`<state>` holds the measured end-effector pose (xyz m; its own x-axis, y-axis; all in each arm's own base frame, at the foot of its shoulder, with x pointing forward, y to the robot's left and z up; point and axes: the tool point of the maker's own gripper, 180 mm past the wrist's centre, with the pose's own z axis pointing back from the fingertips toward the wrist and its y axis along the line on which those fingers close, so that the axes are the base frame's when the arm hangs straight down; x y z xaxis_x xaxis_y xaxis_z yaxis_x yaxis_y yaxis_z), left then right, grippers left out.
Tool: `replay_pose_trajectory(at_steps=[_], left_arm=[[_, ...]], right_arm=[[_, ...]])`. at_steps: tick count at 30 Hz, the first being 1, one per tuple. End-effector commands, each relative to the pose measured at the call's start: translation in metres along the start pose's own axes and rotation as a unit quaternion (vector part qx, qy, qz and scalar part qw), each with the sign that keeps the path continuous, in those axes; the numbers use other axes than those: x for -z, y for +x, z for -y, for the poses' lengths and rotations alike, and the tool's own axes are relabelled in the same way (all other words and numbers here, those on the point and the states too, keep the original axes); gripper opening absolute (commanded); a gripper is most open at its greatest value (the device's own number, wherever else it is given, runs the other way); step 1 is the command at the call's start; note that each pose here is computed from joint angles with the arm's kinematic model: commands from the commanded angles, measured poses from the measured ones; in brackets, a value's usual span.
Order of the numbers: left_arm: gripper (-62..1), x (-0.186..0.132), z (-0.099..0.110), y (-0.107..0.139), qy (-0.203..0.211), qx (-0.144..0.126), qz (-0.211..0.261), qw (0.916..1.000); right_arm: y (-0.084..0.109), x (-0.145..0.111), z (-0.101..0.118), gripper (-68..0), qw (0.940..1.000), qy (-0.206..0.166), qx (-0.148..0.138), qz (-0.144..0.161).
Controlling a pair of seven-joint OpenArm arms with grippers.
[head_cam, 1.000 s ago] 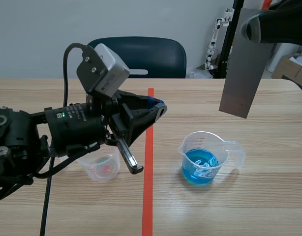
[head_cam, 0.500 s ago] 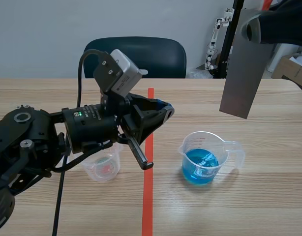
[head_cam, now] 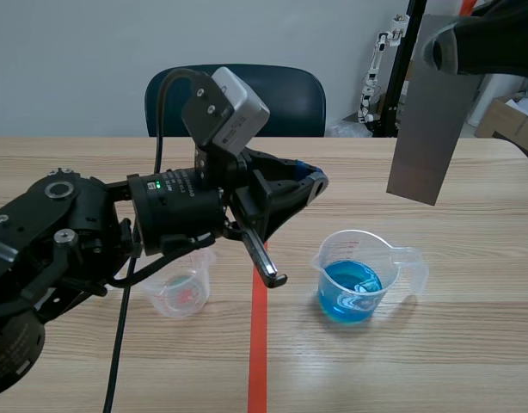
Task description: Do the redox reaction experiment. raise the plate out of the solution
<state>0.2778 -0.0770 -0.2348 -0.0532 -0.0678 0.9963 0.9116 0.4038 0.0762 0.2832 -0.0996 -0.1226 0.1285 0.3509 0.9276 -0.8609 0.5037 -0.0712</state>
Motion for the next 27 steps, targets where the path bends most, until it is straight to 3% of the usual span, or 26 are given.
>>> replay_pose_trajectory(at_steps=[1,11,27], left_arm=[[-59.0,0.003,0.001,0.014,-0.002,-0.001,0.027,0.9996],[-59.0,0.013,0.013,0.018,-0.017,-0.003,0.034,0.9993],[-59.0,0.013,0.013,0.017,-0.017,-0.003,0.032,0.9993]], right_arm=[[0.012,-0.003,0.004,-66.9,0.9998,-0.006,-0.010,0.017],[0.012,-0.003,0.004,-66.9,0.9998,-0.006,-0.010,0.016],[0.012,-0.003,0.004,-66.9,0.9998,-0.006,-0.009,0.016]])
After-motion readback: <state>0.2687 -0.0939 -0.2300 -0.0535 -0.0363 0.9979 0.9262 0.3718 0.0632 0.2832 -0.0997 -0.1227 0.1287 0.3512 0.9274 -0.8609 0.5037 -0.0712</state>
